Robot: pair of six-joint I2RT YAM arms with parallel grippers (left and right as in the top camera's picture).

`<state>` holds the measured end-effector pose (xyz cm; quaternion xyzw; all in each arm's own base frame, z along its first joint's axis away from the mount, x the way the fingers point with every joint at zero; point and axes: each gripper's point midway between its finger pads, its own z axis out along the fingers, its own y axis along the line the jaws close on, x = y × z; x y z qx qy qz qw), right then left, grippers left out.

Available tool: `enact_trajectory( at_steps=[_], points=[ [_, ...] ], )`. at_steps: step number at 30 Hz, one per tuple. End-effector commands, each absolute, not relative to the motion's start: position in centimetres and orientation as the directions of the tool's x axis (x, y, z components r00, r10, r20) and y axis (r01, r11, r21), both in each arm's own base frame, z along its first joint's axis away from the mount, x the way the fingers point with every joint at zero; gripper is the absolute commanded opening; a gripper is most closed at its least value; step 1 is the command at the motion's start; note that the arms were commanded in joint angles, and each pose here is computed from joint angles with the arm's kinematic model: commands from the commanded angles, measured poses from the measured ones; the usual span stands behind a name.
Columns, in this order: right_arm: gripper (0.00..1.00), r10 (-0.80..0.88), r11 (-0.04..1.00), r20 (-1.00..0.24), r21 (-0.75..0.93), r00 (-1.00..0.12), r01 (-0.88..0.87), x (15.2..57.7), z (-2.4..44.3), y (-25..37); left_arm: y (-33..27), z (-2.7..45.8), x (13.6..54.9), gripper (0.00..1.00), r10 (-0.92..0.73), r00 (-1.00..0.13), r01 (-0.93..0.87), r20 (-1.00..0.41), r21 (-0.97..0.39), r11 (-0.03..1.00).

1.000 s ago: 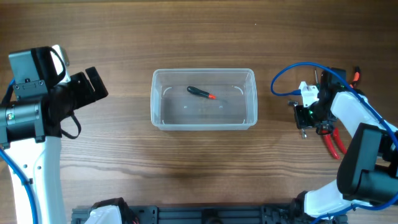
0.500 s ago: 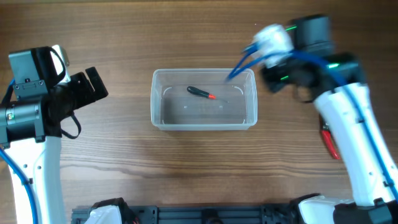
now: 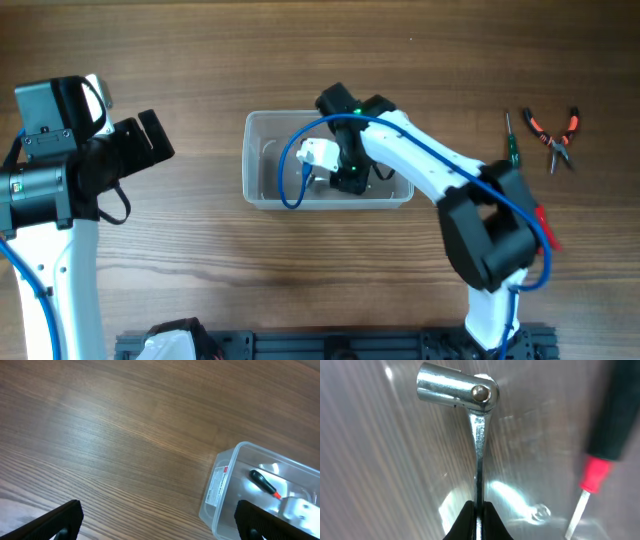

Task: Pack container
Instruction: 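Lower the wrench into the container and release it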

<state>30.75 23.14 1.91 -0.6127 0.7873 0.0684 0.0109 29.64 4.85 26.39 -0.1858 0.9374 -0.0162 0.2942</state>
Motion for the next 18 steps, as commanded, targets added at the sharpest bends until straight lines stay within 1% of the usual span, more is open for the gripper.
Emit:
enact_trajectory(
  at_steps=[1,2,3,6,7,9,11,12,13,14,15,16,17,18],
  points=[
    [0.10,-0.959,0.249,-0.110,0.114,-0.261,-0.962,30.6,1.6,23.4,4.8,26.6,29.7,1.00,-0.370,-0.751,-0.342,-0.547,-0.159,0.926],
    [0.18,-0.957,0.257,-0.109,0.114,-0.269,-0.960,30.6,1.7,23.4,4.8,26.7,29.7,1.00,-0.370,-0.750,-0.342,-0.547,-0.158,0.926],
    [0.13,-0.947,0.291,-0.106,0.117,-0.303,-0.950,30.6,1.7,23.4,4.8,26.7,29.7,1.00,-0.370,-0.750,-0.342,-0.547,-0.158,0.926],
    [0.15,-0.914,0.386,-0.093,0.100,-0.395,-0.917,31.3,2.4,23.3,4.8,26.7,29.7,1.00,-0.370,-0.751,-0.342,-0.547,-0.158,0.926],
    [0.21,-0.906,0.408,-0.088,0.080,-0.414,-0.910,31.8,3.2,23.2,4.8,26.7,29.7,1.00,-0.370,-0.750,-0.342,-0.547,-0.158,0.926],
    [0.47,-0.875,0.479,-0.082,-0.003,-0.477,-0.878,33.3,6.0,22.5,4.8,26.7,29.7,1.00,-0.370,-0.750,-0.342,-0.548,-0.158,0.926],
    [0.50,-0.796,0.604,-0.142,-0.117,-0.589,-0.788,36.0,11.1,21.0,4.8,26.7,29.8,1.00,-0.370,-0.748,-0.341,-0.551,-0.159,0.926],
    [0.56,-0.763,0.644,-0.185,-0.138,-0.619,-0.753,36.7,13.3,20.5,4.8,26.7,29.8,1.00,-0.370,-0.748,-0.341,-0.552,-0.159,0.926],
    [1.00,-0.695,0.716,-0.262,-0.165,-0.670,-0.678,37.7,16.9,19.2,4.8,26.7,29.8,1.00,-0.370,-0.747,-0.341,-0.552,-0.159,0.927],
    [1.00,-0.625,0.778,-0.330,-0.182,-0.708,-0.602,38.5,19.8,17.8,4.8,26.7,29.8,1.00,-0.370,-0.747,-0.341,-0.552,-0.159,0.927],
    [1.00,-0.523,0.850,-0.415,-0.189,-0.745,-0.491,39.1,23.0,15.4,4.8,26.7,29.8,1.00,-0.369,-0.747,-0.341,-0.552,-0.159,0.927],
    [1.00,-0.413,0.910,-0.481,-0.173,-0.774,-0.378,39.4,25.3,13.1,4.8,26.7,29.8,1.00,-0.369,-0.747,-0.341,-0.552,-0.159,0.927],
    [1.00,-0.242,0.970,-0.552,-0.128,-0.798,-0.205,39.5,28.0,8.9,4.8,26.7,29.8,1.00,-0.370,-0.747,-0.341,-0.552,-0.160,0.927],
    [1.00,-0.145,0.989,-0.574,-0.097,-0.806,-0.109,39.4,28.8,6.4,4.8,26.7,29.8,1.00,-0.370,-0.748,-0.341,-0.552,-0.160,0.927]
  ],
)
